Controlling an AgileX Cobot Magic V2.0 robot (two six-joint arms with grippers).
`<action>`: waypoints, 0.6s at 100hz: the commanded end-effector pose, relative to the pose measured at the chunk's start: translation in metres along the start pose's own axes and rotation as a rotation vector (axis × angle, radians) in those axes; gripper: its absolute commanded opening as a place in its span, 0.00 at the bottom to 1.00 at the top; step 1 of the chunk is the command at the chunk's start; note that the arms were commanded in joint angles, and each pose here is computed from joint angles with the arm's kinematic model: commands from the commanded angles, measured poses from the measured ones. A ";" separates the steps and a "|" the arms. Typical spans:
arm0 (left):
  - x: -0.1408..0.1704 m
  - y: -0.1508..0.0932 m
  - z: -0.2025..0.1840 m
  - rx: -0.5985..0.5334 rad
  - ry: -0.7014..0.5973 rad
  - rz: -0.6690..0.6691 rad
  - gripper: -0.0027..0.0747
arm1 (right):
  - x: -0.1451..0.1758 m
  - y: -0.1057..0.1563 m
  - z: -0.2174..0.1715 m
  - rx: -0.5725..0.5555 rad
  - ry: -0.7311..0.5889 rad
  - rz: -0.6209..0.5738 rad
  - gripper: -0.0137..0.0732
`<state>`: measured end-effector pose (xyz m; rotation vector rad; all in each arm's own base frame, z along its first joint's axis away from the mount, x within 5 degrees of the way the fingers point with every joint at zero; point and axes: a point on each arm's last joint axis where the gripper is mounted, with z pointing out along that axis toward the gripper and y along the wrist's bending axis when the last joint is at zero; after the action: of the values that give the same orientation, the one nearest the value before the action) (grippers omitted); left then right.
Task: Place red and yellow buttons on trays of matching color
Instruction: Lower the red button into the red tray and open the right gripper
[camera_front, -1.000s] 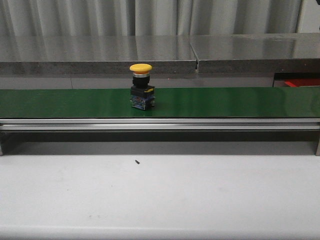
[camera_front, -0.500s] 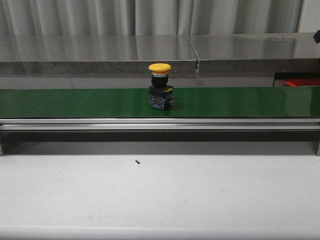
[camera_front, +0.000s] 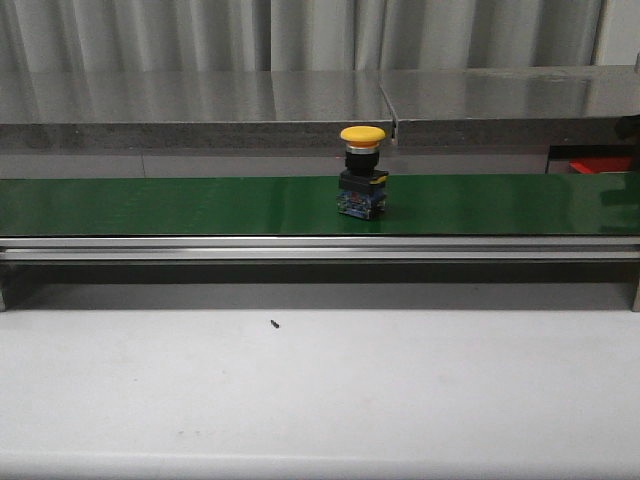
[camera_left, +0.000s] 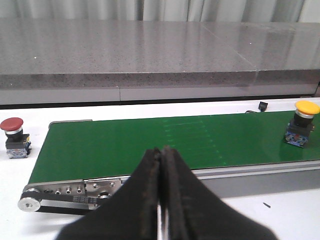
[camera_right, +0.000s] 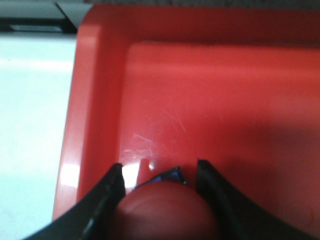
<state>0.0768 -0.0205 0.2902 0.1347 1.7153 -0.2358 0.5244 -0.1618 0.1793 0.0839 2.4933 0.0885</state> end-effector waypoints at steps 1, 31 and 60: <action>-0.014 0.001 -0.001 -0.016 -0.082 -0.015 0.01 | -0.030 0.002 -0.043 0.029 -0.139 -0.026 0.36; -0.014 0.001 -0.001 -0.016 -0.082 -0.015 0.01 | -0.043 0.006 -0.069 0.041 -0.196 -0.038 0.90; -0.014 0.001 -0.001 -0.016 -0.082 -0.015 0.01 | -0.059 0.023 -0.137 0.029 -0.231 -0.083 0.89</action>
<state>0.0768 -0.0205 0.2902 0.1343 1.7148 -0.2355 0.5096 -0.1556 0.2503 0.0462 2.4118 0.0625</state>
